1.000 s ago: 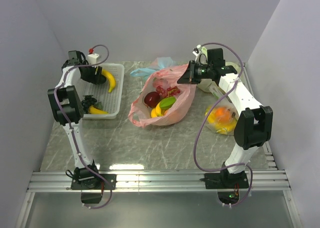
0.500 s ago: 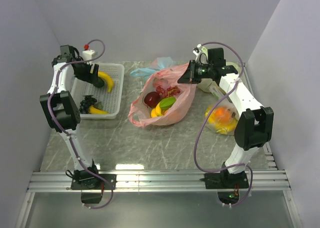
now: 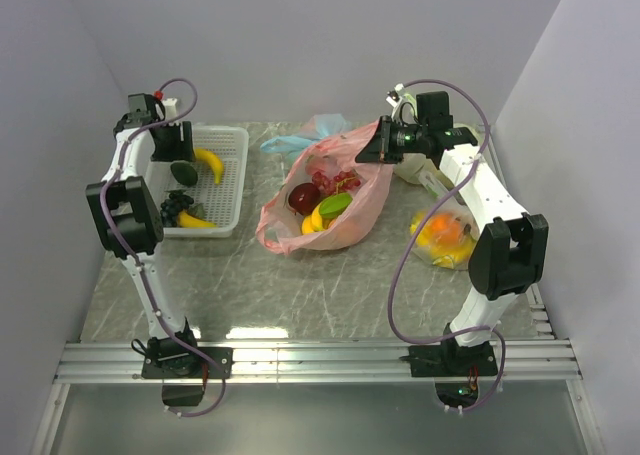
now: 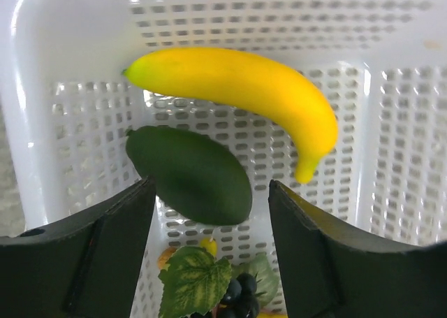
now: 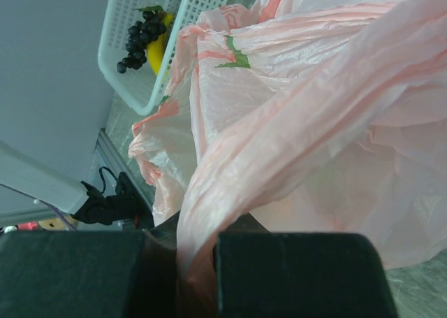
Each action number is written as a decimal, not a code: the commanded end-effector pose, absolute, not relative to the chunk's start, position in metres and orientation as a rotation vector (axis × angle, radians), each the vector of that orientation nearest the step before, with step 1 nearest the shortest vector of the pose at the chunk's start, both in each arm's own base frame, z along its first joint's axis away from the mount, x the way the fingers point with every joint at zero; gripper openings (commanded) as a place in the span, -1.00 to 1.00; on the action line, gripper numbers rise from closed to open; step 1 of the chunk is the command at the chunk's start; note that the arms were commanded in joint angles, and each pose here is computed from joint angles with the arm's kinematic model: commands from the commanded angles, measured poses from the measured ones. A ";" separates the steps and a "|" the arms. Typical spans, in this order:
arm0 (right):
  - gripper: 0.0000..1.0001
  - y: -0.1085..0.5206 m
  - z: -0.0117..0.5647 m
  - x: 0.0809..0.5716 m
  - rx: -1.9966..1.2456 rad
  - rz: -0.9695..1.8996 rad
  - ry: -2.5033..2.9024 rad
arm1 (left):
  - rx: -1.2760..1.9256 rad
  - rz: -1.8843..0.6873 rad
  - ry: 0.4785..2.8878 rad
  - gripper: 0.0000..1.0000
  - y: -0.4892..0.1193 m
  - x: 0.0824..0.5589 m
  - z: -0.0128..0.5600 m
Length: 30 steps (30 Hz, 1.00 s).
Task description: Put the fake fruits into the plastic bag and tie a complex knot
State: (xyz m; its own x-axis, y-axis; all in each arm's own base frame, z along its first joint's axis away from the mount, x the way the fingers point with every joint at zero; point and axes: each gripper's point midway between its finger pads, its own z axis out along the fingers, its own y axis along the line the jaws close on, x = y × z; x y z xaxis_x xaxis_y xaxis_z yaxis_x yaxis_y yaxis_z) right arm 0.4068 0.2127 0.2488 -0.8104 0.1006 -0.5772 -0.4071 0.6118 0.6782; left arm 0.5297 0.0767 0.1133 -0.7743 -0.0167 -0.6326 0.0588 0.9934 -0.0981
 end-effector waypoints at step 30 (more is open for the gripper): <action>-1.00 0.208 0.263 0.410 -0.269 1.128 2.219 | -0.236 0.045 2.607 0.39 0.083 0.513 0.075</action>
